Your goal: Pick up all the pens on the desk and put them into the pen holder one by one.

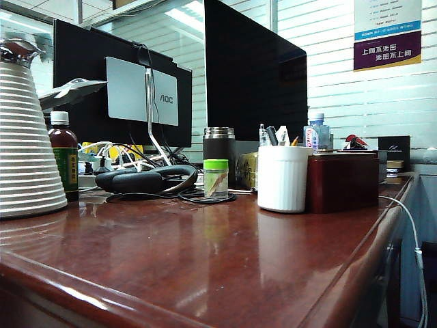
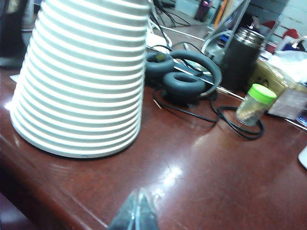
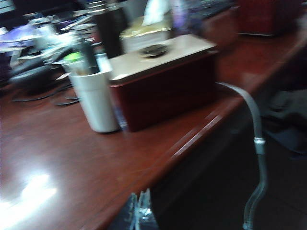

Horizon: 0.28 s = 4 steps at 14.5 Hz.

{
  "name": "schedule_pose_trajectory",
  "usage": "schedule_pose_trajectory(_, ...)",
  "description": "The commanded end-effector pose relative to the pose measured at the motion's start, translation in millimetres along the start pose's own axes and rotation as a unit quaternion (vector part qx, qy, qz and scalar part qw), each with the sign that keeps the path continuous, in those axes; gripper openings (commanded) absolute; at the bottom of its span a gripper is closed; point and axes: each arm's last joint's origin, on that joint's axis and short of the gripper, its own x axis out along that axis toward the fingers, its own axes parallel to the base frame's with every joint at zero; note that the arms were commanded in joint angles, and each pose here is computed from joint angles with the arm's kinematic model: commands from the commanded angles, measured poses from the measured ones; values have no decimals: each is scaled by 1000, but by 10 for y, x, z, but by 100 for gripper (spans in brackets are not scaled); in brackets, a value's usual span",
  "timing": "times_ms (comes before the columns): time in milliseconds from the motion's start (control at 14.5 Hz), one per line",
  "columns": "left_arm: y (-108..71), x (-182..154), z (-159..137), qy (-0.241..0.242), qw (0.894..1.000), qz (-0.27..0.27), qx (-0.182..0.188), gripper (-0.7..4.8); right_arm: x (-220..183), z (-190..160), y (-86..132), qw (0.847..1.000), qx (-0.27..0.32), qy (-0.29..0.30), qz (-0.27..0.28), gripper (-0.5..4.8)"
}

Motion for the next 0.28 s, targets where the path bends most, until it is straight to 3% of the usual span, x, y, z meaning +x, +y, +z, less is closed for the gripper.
schedule_pose_trajectory(69, 0, 1, 7, -5, 1000, -1, 1, 13, 3, 1, -6, 1000, -1, -7, 0, -1)
schedule_pose_trajectory(275, -1, 1, 7, -4, 1000, -2, 1, 13, 3, 1, -6, 1000, -1, -7, -1, -1)
